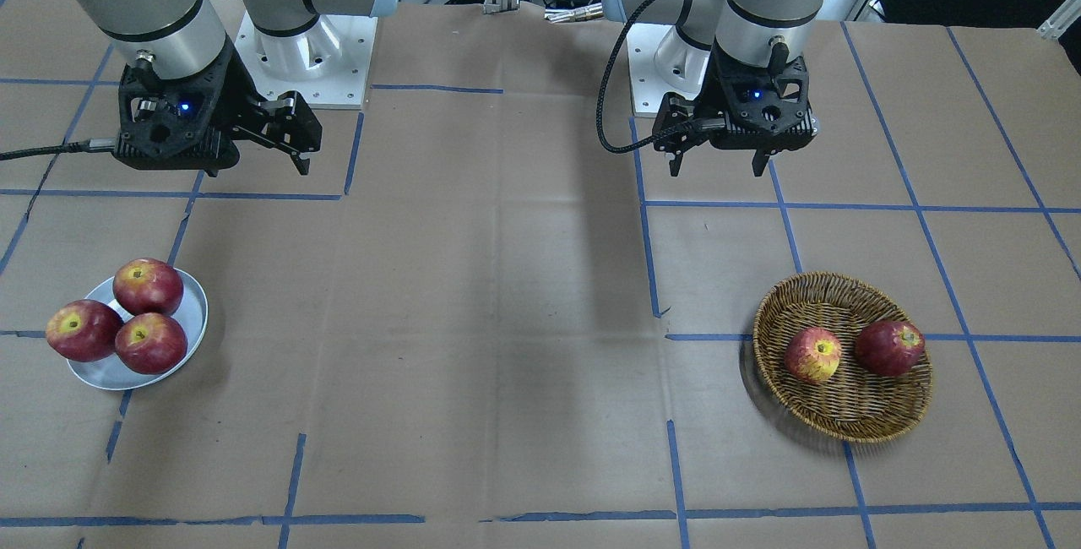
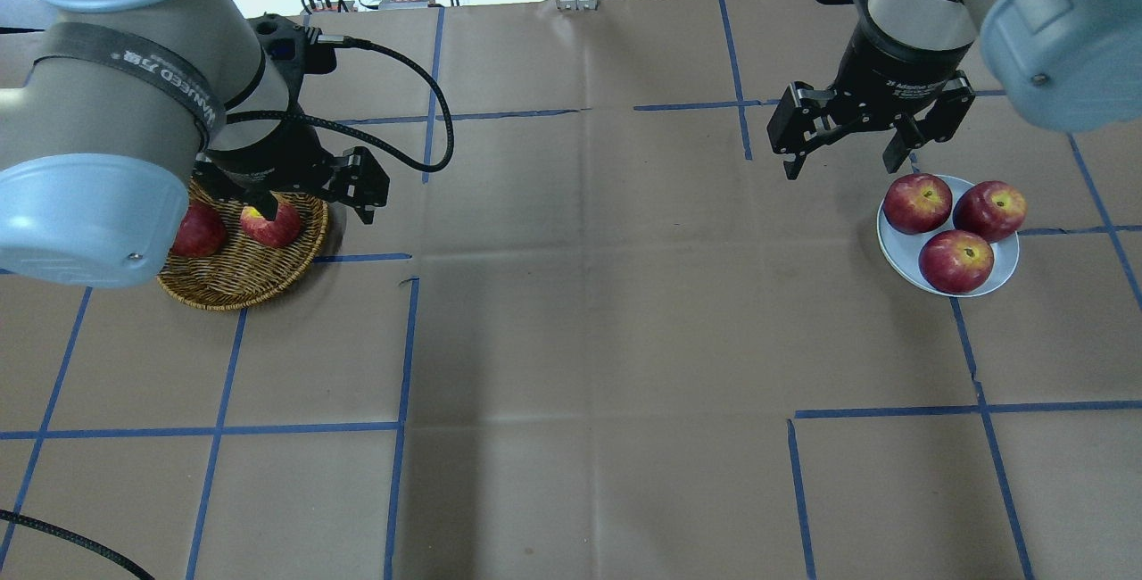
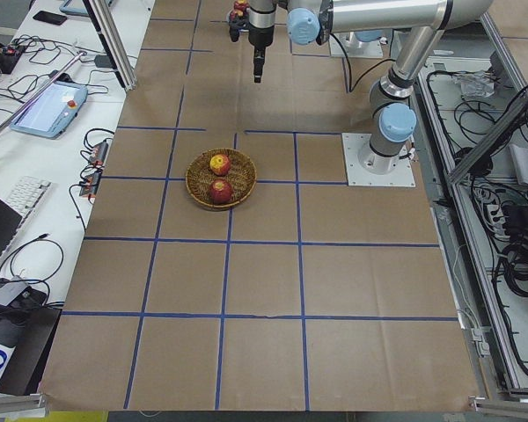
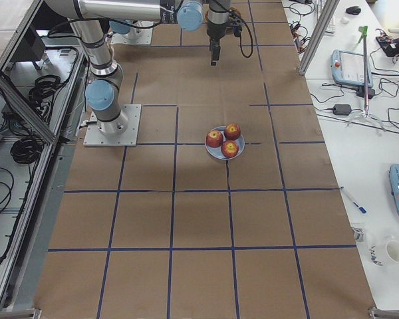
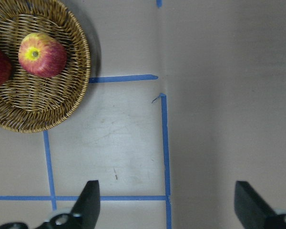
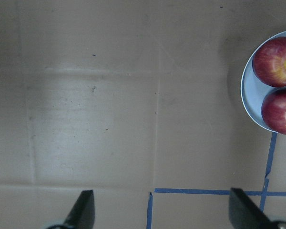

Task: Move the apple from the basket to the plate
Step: 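Lower the left gripper into the wicker basket over a yellow-red apple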

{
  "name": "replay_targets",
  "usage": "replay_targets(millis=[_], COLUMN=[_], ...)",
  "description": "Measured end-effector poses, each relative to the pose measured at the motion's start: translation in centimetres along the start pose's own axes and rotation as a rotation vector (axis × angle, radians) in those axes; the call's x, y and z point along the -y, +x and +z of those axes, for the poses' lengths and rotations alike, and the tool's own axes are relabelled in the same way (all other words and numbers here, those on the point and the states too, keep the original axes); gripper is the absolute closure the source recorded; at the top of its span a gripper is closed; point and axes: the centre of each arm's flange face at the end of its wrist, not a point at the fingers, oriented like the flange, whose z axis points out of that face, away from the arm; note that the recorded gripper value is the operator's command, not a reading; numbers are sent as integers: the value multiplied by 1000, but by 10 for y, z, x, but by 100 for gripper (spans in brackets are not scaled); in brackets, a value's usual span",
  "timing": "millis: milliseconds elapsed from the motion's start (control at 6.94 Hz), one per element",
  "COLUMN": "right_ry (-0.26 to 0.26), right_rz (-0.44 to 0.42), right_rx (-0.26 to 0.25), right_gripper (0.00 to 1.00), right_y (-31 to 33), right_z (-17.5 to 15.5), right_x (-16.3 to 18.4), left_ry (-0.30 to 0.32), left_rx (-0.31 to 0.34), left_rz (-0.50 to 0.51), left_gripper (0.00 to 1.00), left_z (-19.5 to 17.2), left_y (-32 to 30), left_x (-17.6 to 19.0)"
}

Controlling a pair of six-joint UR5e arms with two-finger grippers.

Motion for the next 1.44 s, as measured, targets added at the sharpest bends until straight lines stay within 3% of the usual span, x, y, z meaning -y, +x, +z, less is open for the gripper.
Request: replay_targets(millis=[432,1152,1440], right_ry=[0,0,0], right_rz=[0,0,0], right_rx=[0,1,1], right_gripper=[0,0,0], right_y=[0,0,0], right_z=[0,0,0], right_x=[0,0,0], left_ry=[10,6,9], left_rx=[7,10,-12], left_rz=[20,249,270], left_gripper=[0,0,0], left_z=[17,104,142], left_y=[-17,-123,-146], left_x=[18,89,111])
